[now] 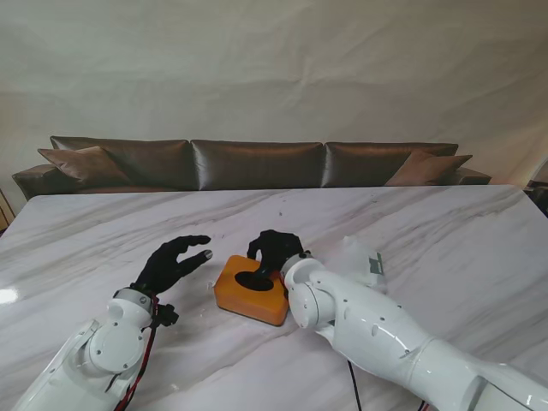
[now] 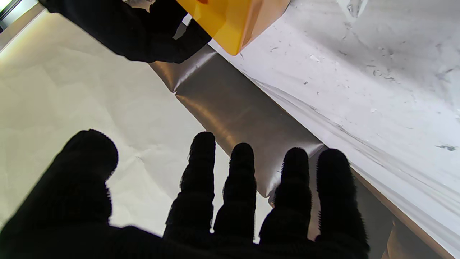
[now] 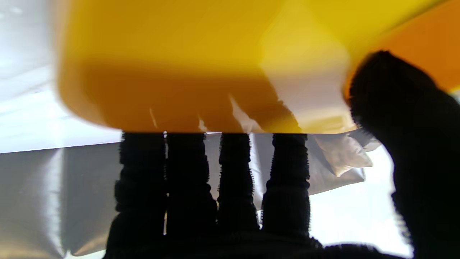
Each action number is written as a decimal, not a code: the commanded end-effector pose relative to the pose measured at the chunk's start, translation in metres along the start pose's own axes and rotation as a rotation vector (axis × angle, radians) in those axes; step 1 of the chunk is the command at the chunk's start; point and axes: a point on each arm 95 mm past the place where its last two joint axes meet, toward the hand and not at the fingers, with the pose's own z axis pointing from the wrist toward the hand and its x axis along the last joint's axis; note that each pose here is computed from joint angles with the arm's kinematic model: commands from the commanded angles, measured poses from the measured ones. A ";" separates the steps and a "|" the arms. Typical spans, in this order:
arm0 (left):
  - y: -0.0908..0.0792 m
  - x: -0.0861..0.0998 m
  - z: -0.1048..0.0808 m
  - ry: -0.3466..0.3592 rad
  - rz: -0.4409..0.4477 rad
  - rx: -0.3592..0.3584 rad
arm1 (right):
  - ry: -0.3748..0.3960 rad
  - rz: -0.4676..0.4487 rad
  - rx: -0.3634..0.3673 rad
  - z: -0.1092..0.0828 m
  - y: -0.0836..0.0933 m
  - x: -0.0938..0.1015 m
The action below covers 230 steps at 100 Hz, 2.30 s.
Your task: Refill a tissue box and feed the first sheet
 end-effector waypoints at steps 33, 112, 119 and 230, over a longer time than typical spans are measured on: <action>0.003 -0.002 -0.001 0.004 -0.014 -0.007 | 0.100 -0.007 0.019 -0.014 0.005 0.028; 0.001 0.005 -0.005 0.021 -0.012 0.000 | 0.090 -0.049 -0.086 -0.064 0.042 0.041; 0.002 0.007 -0.005 0.025 -0.013 0.000 | 0.095 -0.069 -0.098 -0.071 0.042 0.043; 0.009 0.009 -0.012 0.044 -0.031 -0.018 | 0.113 -0.127 0.034 -0.076 -0.005 0.045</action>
